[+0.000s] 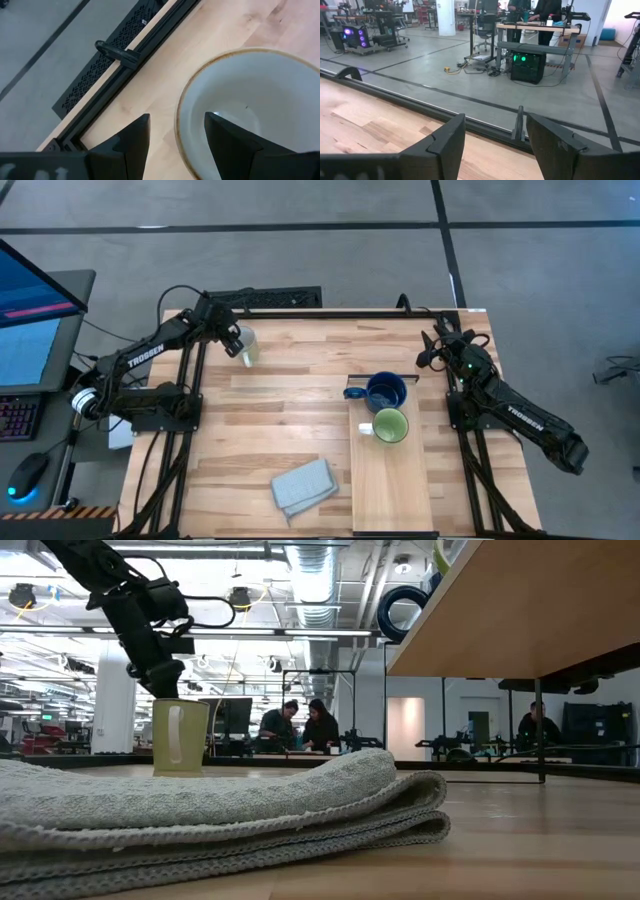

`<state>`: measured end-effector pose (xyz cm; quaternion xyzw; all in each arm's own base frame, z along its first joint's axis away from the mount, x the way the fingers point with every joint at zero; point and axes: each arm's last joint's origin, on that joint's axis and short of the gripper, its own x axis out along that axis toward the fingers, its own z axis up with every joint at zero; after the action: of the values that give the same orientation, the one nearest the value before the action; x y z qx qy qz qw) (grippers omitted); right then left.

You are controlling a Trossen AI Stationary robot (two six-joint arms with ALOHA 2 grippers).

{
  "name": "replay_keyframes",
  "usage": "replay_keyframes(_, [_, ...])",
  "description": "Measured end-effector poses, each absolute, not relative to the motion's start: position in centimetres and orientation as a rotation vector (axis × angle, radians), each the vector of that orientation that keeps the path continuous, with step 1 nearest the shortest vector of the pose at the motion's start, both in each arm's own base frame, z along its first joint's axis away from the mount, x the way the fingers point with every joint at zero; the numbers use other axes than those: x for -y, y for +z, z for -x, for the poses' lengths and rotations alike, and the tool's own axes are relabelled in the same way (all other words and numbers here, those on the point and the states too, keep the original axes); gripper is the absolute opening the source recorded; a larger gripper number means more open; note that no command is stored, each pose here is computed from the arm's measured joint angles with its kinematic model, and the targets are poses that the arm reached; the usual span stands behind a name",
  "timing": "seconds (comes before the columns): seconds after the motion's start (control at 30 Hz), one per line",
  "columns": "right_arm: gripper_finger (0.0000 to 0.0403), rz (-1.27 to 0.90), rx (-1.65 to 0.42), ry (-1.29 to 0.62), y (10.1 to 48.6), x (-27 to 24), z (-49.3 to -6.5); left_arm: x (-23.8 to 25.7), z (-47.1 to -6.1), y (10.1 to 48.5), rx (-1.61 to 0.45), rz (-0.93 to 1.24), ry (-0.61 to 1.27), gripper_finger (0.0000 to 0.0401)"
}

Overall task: Stack small to large cups/mugs on shelf
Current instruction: Move the white cup to the center of the table

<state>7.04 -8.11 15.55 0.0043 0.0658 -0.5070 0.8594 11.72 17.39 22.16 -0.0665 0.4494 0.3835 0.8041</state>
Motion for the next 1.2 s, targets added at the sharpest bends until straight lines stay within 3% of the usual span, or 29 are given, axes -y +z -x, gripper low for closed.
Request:
replay_keyframes(1.0, [0.0235, -0.009, -0.138, -1.064, 15.55, 8.11, -7.04, -17.04, -11.49, 21.85, -0.948, 0.299, 0.877, 0.0180])
replay_keyframes(1.2, [0.0235, -0.009, -0.138, -1.064, 15.54, 8.11, -7.04, -17.01, -11.46, 21.81, -0.942, 0.328, 0.893, 0.0145])
